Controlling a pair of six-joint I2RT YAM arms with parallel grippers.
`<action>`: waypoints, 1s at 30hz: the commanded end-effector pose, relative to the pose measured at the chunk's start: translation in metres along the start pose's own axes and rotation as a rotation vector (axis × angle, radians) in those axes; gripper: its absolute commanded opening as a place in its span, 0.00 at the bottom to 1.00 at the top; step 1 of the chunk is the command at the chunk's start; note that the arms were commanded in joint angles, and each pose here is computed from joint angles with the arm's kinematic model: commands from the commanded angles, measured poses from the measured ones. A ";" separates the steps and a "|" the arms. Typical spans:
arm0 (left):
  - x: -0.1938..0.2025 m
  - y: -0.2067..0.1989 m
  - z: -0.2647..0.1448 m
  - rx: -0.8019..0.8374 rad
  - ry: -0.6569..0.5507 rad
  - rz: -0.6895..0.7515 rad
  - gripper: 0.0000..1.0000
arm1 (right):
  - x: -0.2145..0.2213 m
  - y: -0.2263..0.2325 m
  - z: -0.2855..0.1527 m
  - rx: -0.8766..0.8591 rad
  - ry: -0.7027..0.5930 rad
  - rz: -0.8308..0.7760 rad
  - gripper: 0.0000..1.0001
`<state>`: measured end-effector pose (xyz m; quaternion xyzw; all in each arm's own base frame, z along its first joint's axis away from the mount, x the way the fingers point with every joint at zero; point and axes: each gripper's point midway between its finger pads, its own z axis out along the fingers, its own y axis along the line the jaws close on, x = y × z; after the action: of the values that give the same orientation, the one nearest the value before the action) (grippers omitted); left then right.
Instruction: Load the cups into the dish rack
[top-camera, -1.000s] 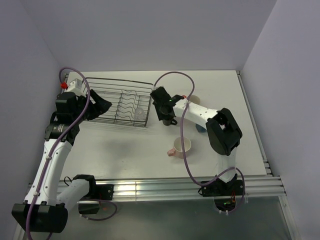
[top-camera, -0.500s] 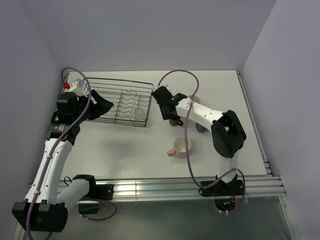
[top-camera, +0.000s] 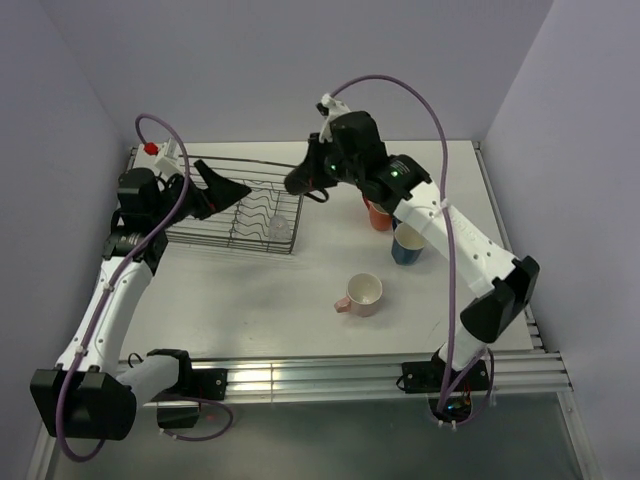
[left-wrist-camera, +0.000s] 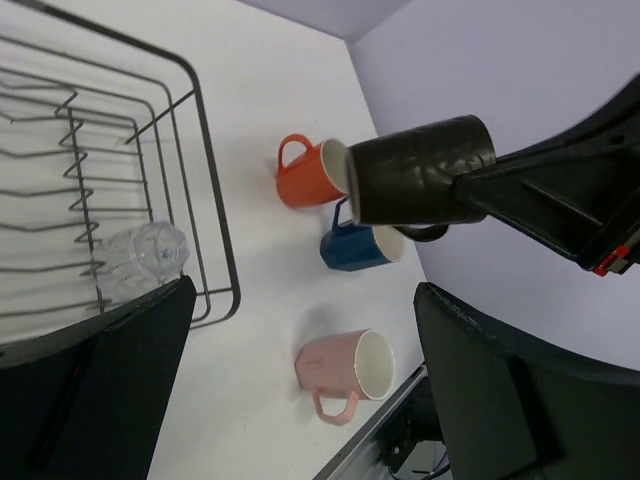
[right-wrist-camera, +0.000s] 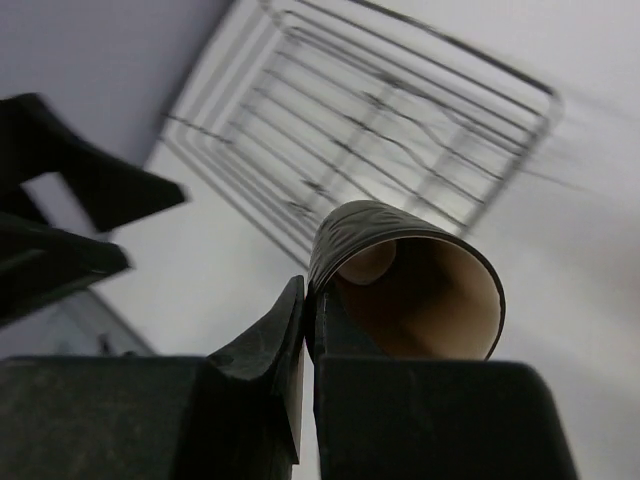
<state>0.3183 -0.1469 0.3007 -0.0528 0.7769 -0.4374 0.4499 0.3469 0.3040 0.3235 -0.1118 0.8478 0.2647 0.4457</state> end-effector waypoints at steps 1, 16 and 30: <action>-0.029 -0.040 0.003 0.176 -0.066 0.087 0.99 | -0.030 0.061 0.014 -0.340 -0.003 0.094 0.00; -0.037 -0.029 0.024 0.190 -0.076 0.074 0.99 | -0.069 0.101 -0.003 -0.957 0.070 0.438 0.00; -0.031 -0.043 0.023 0.236 -0.072 0.070 0.85 | -0.059 0.098 -0.003 -1.088 0.111 0.539 0.00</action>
<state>0.3454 -0.1691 0.3325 -0.0067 0.7212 -0.5024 0.4769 0.3561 0.3865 0.3736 -0.0735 0.6583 0.7253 0.1876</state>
